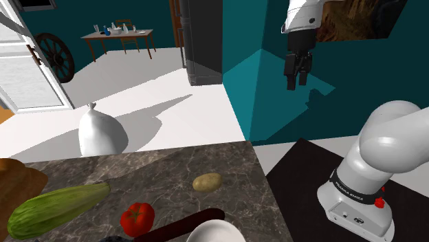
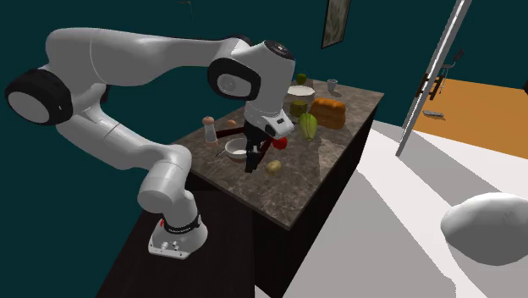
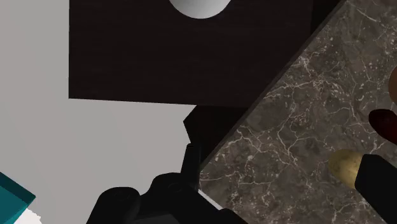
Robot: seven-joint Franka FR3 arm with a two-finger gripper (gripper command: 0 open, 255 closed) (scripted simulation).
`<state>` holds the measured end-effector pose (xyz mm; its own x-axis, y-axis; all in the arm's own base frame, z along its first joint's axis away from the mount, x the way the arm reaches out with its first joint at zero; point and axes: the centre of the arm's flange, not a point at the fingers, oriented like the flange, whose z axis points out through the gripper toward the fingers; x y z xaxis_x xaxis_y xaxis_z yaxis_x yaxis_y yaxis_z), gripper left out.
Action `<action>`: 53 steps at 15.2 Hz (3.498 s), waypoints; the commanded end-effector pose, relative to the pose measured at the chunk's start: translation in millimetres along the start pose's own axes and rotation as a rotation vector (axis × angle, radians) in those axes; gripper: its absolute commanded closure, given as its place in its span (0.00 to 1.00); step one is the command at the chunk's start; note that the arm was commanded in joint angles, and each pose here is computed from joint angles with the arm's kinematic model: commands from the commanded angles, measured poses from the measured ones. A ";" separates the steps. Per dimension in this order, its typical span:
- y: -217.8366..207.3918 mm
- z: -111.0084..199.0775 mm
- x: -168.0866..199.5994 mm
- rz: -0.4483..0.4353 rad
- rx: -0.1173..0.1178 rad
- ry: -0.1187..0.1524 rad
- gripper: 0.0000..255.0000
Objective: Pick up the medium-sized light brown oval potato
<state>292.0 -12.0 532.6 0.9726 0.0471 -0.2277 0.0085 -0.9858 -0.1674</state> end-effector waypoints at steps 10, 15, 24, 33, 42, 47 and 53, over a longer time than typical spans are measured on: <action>-76.3 71.3 65.2 -0.193 -0.063 0.011 0.00; -121.7 112.7 95.1 -0.300 -0.098 0.018 0.00; -206.8 191.1 137.2 -0.493 -0.162 0.029 0.00; -293.4 274.5 163.6 -0.686 -0.225 0.041 0.00; -293.7 319.9 174.2 -0.702 -0.230 0.042 0.00; -294.2 320.1 174.3 -0.702 -0.230 0.042 1.00; -293.7 319.9 174.2 -0.702 -0.230 0.042 1.00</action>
<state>384.6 337.4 235.2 0.7286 0.6771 -0.1037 0.6756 -0.7353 -0.0537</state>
